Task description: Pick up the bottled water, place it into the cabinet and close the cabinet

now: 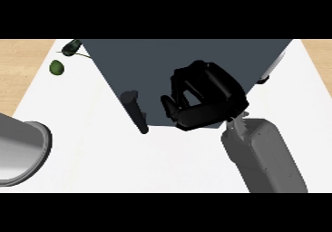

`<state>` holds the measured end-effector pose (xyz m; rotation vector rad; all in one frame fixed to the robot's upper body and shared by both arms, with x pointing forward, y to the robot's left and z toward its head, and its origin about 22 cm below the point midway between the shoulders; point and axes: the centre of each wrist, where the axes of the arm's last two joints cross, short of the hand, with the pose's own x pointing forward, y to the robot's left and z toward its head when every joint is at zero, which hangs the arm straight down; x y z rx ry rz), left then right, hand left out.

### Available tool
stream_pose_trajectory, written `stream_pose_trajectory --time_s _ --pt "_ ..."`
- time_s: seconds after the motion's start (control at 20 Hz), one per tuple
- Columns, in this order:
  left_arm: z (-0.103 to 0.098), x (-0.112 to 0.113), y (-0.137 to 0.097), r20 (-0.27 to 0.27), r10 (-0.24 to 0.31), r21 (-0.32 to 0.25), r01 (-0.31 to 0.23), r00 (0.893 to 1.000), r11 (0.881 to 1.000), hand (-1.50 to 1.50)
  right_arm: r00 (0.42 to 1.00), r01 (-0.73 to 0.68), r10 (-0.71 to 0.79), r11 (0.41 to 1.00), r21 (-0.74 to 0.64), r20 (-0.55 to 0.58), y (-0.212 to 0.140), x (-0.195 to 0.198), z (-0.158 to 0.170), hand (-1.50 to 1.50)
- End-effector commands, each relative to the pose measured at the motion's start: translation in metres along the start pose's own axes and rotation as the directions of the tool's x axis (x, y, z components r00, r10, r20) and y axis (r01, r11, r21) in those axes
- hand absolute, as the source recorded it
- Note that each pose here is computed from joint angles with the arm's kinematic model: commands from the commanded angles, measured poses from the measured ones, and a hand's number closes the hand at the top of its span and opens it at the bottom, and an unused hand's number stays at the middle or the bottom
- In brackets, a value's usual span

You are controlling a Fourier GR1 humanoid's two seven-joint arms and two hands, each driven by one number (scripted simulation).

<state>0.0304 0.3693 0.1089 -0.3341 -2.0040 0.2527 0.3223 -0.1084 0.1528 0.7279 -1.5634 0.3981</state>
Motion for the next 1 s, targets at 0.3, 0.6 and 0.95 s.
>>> stream_pose_trajectory --time_s 0.3,0.6,0.95 --pt "0.011 0.007 0.007 -0.018 -0.005 -0.002 0.005 1.0 1.0 -1.5 0.999 -0.033 0.033 0.999 0.01 -0.005 -0.035 0.006 -0.04 1.5" --pt "0.006 0.003 0.004 -0.034 0.031 -0.029 -0.032 0.999 0.999 -1.5 1.0 0.019 -0.019 0.999 0.031 0.002 -0.024 0.012 -0.059 1.5" --pt "0.002 0.018 0.003 -0.031 0.029 -0.063 -0.031 0.999 0.998 -1.5 0.999 0.026 -0.024 0.995 0.095 -0.028 -0.016 0.01 -0.066 1.5"
